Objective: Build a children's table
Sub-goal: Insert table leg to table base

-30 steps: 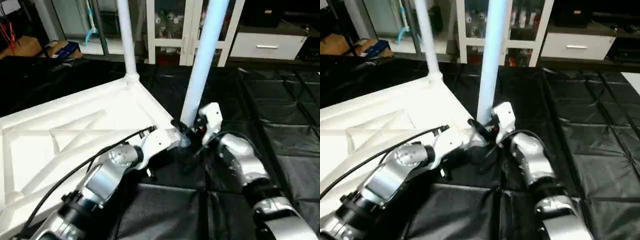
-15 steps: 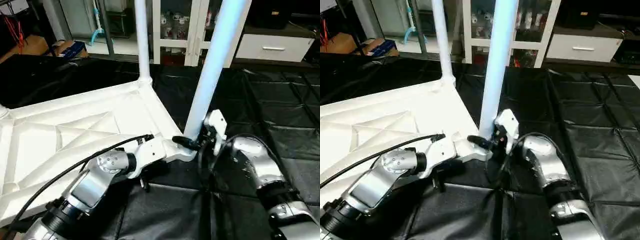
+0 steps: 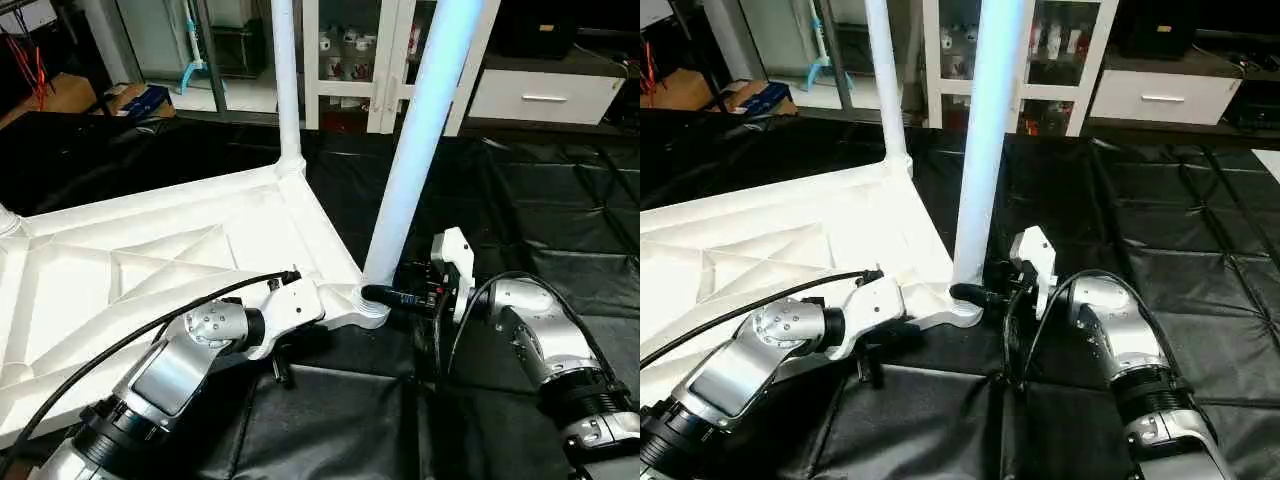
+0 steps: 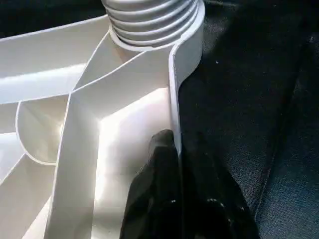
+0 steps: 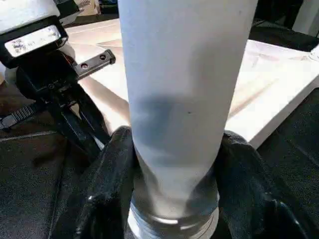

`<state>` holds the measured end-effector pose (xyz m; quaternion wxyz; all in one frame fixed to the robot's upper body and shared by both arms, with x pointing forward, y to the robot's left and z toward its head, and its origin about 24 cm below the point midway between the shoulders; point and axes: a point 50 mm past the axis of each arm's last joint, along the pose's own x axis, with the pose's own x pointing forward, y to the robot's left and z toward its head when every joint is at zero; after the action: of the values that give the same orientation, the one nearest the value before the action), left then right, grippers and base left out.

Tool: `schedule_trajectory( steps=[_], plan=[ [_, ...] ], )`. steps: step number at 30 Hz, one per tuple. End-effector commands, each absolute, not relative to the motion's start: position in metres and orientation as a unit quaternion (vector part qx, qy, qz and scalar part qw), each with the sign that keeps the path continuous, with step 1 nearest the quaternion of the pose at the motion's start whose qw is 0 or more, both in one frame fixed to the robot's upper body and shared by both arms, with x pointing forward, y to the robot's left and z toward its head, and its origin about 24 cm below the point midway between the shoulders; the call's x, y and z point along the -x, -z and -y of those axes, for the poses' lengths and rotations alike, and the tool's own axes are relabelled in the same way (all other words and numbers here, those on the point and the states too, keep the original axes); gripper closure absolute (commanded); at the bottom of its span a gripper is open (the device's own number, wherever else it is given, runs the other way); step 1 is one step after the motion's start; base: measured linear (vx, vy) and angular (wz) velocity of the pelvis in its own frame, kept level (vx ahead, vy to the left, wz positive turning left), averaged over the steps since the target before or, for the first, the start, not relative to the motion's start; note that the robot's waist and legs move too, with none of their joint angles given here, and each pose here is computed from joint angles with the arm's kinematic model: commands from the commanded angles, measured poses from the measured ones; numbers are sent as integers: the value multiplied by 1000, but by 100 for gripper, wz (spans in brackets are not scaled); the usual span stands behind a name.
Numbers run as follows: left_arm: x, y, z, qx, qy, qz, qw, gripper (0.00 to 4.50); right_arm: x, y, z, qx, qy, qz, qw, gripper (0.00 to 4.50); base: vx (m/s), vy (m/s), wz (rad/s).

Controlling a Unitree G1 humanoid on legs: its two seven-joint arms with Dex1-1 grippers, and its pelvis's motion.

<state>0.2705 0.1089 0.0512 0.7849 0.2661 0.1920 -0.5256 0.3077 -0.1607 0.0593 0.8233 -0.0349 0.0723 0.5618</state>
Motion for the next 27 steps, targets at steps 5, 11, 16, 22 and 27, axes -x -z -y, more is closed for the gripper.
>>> schedule_trajectory(
  steps=[5,11,16,22,27],
  plan=[
    [-267,-51,-116,-265,532,-193,781,450,-312,-67,182,34,-533,-76,842,257,0,0,0],
    [-266,-51,-116,-262,531,-193,782,450,-310,-64,181,30,-537,-81,839,257,0,0,0],
    [-271,-50,-114,-245,505,-198,803,450,-323,-59,181,26,-441,-78,894,257,0,0,0],
    [-289,-46,-103,-246,433,-211,841,450,-334,-43,169,5,-260,-79,962,258,0,0,0],
    [-303,-48,-91,-217,389,-205,872,450,-337,-35,147,-21,-180,-81,980,259,0,0,0]
  ],
)
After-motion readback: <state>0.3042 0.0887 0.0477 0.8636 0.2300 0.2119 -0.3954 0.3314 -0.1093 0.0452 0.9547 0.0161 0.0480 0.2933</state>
